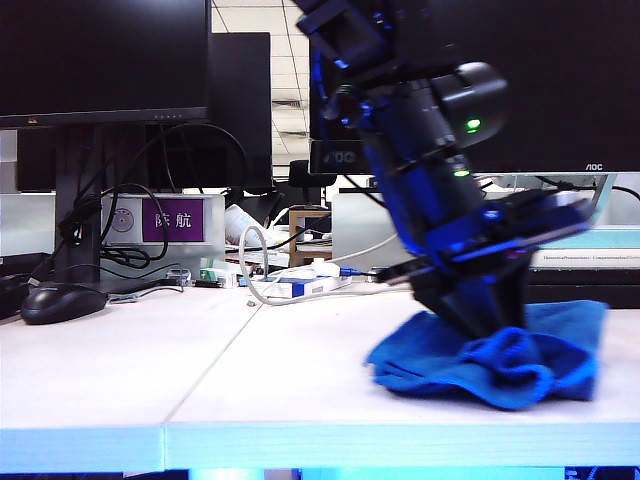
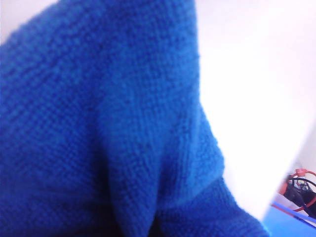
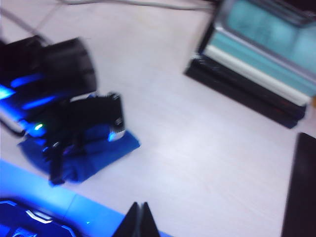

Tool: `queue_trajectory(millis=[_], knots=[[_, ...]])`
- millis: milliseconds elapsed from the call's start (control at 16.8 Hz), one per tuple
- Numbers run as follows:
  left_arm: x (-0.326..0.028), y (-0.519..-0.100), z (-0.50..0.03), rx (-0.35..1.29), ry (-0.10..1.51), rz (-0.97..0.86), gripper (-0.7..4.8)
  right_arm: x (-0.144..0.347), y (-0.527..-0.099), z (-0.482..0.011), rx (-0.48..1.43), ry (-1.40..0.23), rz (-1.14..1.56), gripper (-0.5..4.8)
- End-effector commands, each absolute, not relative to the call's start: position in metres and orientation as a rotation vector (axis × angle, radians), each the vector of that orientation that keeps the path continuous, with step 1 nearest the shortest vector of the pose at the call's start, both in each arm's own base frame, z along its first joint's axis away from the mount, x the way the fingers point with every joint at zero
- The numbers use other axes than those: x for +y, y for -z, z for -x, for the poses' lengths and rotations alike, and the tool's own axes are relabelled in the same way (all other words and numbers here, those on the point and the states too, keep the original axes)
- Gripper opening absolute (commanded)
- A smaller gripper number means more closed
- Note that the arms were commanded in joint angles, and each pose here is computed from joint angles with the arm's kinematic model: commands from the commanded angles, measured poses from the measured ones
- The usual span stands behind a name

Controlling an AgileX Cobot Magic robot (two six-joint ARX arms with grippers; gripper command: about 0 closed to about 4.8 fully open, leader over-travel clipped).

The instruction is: Wipe the table from left to right using the rag.

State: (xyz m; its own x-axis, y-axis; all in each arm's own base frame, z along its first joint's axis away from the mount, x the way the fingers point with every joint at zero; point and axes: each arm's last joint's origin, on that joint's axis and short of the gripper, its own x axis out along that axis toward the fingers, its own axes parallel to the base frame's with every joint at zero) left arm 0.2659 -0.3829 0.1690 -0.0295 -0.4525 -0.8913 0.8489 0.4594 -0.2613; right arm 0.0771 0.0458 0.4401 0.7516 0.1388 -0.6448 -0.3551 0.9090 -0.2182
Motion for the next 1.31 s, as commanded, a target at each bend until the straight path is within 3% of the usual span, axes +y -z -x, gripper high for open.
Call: queue_trajectory(millis=[60,358,716,1313], knots=[[-0.389,-0.155,-0.257,1.242,1.103,-0.416,-0.06,0.043,-0.443,-0.073,0.646,-0.264,0.328,-0.04],[-0.396,-0.158,-0.261,1.179,1.100,-0.335,-0.06,0.042,-0.443,-0.072,0.643,-0.265,0.327,-0.04],[-0.409,-0.143,-0.255,1.213,1.123,-0.324,-0.06,0.042,-0.443,-0.072,0.642,-0.264,0.321,-0.04],[-0.455,-0.162,-0.270,1.136,1.137,-0.230,-0.06,0.039,-0.444,-0.069,0.631,-0.263,0.313,-0.04]])
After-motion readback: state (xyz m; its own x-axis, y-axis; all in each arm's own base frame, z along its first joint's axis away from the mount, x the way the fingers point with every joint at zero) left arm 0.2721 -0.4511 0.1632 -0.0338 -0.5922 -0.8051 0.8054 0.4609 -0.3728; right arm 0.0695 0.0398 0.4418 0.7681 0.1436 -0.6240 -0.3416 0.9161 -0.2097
